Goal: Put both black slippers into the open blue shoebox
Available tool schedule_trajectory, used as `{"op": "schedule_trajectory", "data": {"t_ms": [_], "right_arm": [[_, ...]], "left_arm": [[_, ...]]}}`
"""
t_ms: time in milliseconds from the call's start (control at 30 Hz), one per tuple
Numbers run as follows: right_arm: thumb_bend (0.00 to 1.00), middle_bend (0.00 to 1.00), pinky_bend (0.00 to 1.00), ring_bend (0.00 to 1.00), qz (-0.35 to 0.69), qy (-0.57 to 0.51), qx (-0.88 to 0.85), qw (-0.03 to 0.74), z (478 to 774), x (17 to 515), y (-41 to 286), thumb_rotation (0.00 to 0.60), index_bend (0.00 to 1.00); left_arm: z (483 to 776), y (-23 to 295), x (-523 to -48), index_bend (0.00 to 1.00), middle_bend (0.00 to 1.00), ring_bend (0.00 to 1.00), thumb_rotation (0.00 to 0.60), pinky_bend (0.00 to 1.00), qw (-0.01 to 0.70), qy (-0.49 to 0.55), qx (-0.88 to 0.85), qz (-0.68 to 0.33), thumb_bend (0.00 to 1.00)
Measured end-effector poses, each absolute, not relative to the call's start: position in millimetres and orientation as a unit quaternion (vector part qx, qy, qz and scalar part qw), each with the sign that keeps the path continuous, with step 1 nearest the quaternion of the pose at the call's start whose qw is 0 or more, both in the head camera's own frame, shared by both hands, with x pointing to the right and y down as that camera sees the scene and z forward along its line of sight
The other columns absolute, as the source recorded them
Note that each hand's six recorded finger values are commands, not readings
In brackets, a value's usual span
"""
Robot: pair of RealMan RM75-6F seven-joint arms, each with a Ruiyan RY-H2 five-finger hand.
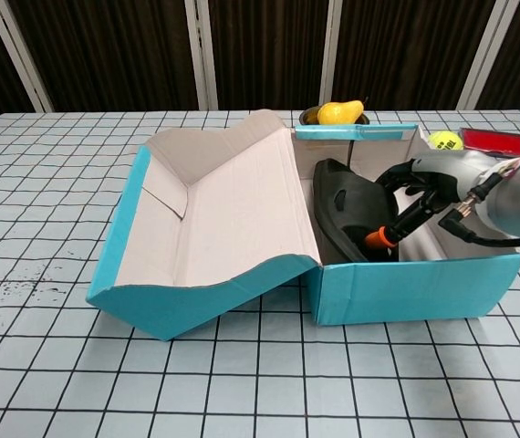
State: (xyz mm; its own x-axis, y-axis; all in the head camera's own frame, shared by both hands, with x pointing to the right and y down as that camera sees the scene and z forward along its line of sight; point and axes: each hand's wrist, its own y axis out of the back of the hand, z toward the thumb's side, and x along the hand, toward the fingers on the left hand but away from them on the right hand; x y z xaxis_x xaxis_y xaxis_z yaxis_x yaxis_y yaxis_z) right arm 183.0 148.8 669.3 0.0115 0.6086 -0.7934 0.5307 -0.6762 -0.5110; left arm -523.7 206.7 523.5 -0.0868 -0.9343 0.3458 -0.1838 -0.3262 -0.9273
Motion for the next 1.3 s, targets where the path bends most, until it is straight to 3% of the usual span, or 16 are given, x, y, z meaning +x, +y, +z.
{"op": "schedule_trajectory", "data": {"t_ms": [233, 733, 1300], "right_arm": [[0.14, 0.02, 0.00, 0.00, 0.582, -0.361, -0.727, 0.045, 664, 180, 151, 0.600, 0.08], [0.13, 0.01, 0.00, 0.00, 0.582, -0.344, -0.734, 0.060, 652, 185, 143, 0.600, 0.07], [0.12, 0.01, 0.00, 0.00, 0.592, -0.349, -0.719, 0.107, 602, 201, 127, 0.600, 0.07]], "left_arm": [[523, 207, -523, 0.01, 0.00, 0.00, 0.600, 0.07, 0.333, 0.476, -0.588, -0.563, 0.38], [524, 207, -523, 0.01, 0.00, 0.00, 0.600, 0.07, 0.334, 0.473, -0.589, -0.564, 0.38], [523, 207, -525, 0.01, 0.00, 0.00, 0.600, 0.07, 0.333, 0.475, -0.587, -0.565, 0.38]]}}
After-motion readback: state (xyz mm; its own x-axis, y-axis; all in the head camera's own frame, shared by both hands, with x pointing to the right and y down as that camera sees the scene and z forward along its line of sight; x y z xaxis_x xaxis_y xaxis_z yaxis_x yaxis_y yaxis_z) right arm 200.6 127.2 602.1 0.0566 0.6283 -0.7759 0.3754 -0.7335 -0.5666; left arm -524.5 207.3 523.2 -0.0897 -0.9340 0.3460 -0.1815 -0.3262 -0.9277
